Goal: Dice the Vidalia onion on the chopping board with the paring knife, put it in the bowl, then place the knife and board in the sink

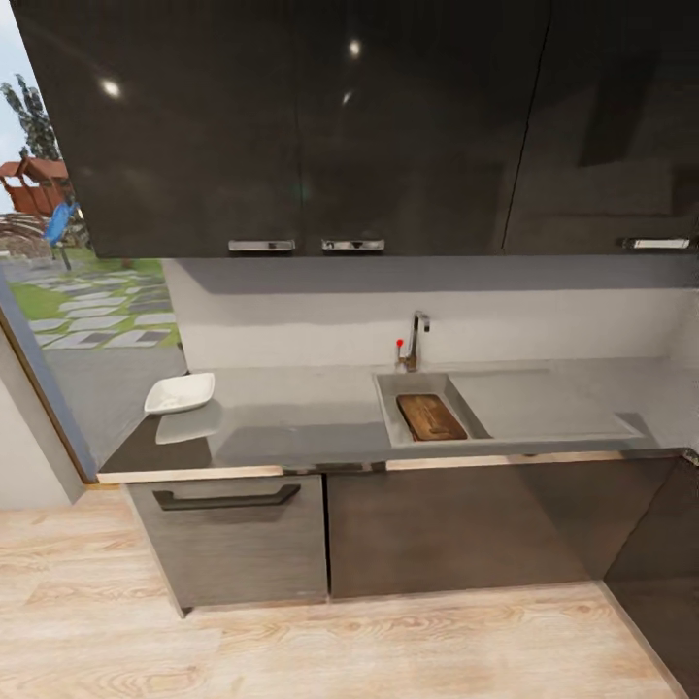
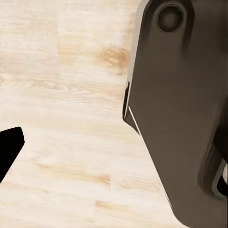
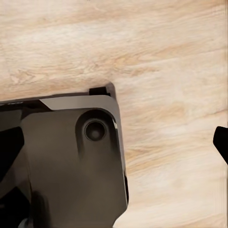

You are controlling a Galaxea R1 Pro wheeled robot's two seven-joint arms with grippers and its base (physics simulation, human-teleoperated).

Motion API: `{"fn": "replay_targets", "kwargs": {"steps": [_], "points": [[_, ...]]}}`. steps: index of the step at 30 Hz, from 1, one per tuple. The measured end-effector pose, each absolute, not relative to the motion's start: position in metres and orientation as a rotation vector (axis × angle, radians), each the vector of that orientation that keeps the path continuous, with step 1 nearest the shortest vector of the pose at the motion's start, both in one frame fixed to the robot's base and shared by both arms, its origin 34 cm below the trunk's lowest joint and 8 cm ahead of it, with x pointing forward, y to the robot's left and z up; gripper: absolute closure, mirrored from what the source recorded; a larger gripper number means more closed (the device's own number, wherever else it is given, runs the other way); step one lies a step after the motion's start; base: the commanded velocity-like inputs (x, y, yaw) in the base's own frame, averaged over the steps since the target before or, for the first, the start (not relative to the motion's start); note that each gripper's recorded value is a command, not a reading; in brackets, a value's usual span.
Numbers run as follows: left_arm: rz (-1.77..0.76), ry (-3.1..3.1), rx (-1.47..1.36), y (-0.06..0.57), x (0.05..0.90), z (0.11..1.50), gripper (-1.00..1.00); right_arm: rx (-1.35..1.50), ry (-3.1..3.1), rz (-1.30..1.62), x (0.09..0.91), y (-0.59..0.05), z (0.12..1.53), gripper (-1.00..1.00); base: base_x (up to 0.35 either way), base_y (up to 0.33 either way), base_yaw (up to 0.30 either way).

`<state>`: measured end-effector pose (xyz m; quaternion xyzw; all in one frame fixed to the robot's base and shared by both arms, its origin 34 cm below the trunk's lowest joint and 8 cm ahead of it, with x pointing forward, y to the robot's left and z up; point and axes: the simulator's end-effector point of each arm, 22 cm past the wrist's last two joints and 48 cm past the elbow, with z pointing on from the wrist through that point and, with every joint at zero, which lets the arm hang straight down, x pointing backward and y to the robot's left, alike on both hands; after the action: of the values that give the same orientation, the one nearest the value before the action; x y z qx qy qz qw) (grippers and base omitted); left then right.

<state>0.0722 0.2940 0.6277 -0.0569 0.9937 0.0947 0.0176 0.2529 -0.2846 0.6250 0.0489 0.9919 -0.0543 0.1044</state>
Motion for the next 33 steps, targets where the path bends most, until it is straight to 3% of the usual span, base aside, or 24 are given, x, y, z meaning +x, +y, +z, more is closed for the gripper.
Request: {"fn": "replay_targets", "kwargs": {"steps": [12, 24, 33], "points": [[0.297, 3.067, -0.230, 0.297, 0.078, 0.627, -1.00, 0.140, 2.905, -0.160, 0.261, -0.282, 0.628, -1.00, 0.000, 0.000, -0.058], [0.294, 3.050, -0.233, 0.297, 0.084, 0.627, -1.00, 0.137, 2.884, -0.202, 0.267, -0.290, 0.631, -1.00, 0.000, 0.000, 0.153], [0.279, 3.079, -0.222, 0.291, 0.070, 0.626, -1.00, 0.141, 2.868, -0.228, 0.271, -0.295, 0.633, -1.00, 0.000, 0.000, 0.032]]}}
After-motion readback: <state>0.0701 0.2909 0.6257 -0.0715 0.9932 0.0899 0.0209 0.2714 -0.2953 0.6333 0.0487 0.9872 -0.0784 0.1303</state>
